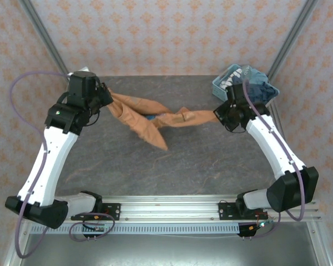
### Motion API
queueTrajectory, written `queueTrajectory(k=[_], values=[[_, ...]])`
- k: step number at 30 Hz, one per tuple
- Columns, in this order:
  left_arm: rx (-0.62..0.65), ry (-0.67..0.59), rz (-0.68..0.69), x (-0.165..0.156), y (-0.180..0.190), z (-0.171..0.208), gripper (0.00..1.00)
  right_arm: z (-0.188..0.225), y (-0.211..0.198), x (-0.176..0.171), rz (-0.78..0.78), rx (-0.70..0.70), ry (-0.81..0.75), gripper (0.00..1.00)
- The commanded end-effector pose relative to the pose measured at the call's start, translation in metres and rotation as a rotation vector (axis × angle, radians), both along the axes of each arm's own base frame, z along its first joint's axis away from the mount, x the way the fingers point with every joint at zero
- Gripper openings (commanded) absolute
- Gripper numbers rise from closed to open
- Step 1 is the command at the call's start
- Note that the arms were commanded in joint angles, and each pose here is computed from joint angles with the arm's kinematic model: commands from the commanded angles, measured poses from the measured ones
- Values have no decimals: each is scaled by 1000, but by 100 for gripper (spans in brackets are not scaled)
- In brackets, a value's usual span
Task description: Fold and stack the t-shirts
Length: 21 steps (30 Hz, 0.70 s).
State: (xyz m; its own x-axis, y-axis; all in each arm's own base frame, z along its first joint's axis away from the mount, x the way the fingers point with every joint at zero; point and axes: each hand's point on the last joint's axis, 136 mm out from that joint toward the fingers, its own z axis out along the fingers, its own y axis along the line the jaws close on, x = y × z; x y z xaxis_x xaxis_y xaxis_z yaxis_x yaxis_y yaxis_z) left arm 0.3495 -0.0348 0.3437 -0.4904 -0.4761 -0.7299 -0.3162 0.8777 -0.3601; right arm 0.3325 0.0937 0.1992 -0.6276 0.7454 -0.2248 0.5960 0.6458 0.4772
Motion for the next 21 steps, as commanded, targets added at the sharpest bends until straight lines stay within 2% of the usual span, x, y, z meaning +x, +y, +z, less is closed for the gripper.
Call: queueTrajectory(k=[1,2,3,6,10,13,15,18,21], values=[[100,185,160,12,43,-72,20,-56,6,-12,19,14,133,0],[111,258,208,9,56,-92,41,-71,8,-17,24,21,177,0],[112,337,250,5,69,-109,51,-85,12,-20,36,34,221,0],[97,431,221,-2,63,-128,61,-113,18,-27,68,49,306,0],[73,472,111,-33,20,-140,66,-117,13,-25,96,-7,325,0],[39,588,45,-78,-16,-172,66,-113,9,-20,116,-48,320,0],[-33,639,5,-107,-43,-198,65,-112,9,-16,126,-58,321,0],[-145,633,-62,-130,-86,-225,63,-113,10,-12,137,-60,329,0],[-132,664,-101,-139,-107,-245,64,-114,11,-12,147,-67,338,0]])
